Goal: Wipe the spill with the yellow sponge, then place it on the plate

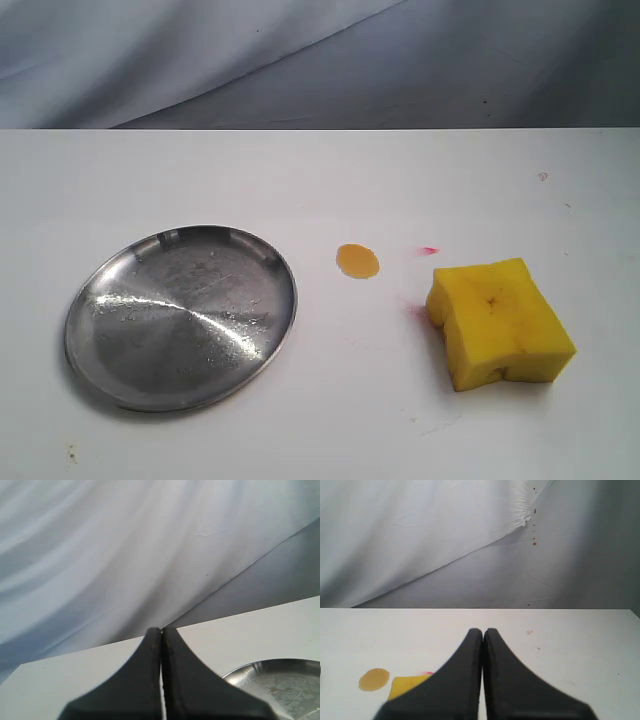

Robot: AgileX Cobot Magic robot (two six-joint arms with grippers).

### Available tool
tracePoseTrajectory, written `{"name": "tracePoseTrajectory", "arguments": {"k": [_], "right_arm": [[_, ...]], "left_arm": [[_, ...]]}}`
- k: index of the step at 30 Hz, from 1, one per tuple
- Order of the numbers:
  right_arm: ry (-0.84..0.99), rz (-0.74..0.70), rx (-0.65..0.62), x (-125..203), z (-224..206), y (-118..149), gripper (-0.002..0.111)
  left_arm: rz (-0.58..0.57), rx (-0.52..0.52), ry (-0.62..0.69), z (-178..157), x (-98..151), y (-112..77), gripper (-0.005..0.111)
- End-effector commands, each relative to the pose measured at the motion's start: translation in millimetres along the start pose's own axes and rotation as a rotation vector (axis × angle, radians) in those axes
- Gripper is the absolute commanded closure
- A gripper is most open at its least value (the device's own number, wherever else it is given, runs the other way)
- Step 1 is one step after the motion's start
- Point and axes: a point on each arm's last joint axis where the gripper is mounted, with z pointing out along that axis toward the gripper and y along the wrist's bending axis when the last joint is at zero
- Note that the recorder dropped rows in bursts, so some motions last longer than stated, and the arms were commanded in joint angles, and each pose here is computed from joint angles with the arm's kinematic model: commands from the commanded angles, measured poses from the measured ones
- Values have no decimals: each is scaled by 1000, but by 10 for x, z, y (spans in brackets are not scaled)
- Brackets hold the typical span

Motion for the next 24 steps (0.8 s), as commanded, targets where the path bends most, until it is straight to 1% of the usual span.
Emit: {"name": "tracePoseTrajectory", "arguments": {"k": [1,9,12,13,16,19,20,22,24], "right_arm": [[-3,0,5,9,-3,-3,108],[-3,0,5,9,-3,-3,108],[-32,2,5,-18,-4,-3,108],[-47,26,4,-31,-4,-3,108],[-115,192,-2,-92,-9,-7,108],[-69,306,-14,-65,-8,5,108],[-36,380,-38,-127,-25,34,108],[-2,416,-74,-289,-59,79,108],[57,410,-84,-460,-20,108,108]], "left_arm": [[-16,-6,-8,-4,-14,5,107],[-16,-6,-8,-4,-14,5,107],[-16,-6,-8,-4,-14,5,107],[-16,-6,-8,-4,-14,5,107],[-16,-6,-8,-4,-14,5,107],[-16,-6,-8,-4,-14,5,107],[-16,-6,-8,-4,-14,5,107],[-16,-6,-8,-4,-14,5,107],[-16,-6,-8,-4,-14,5,107]]}}
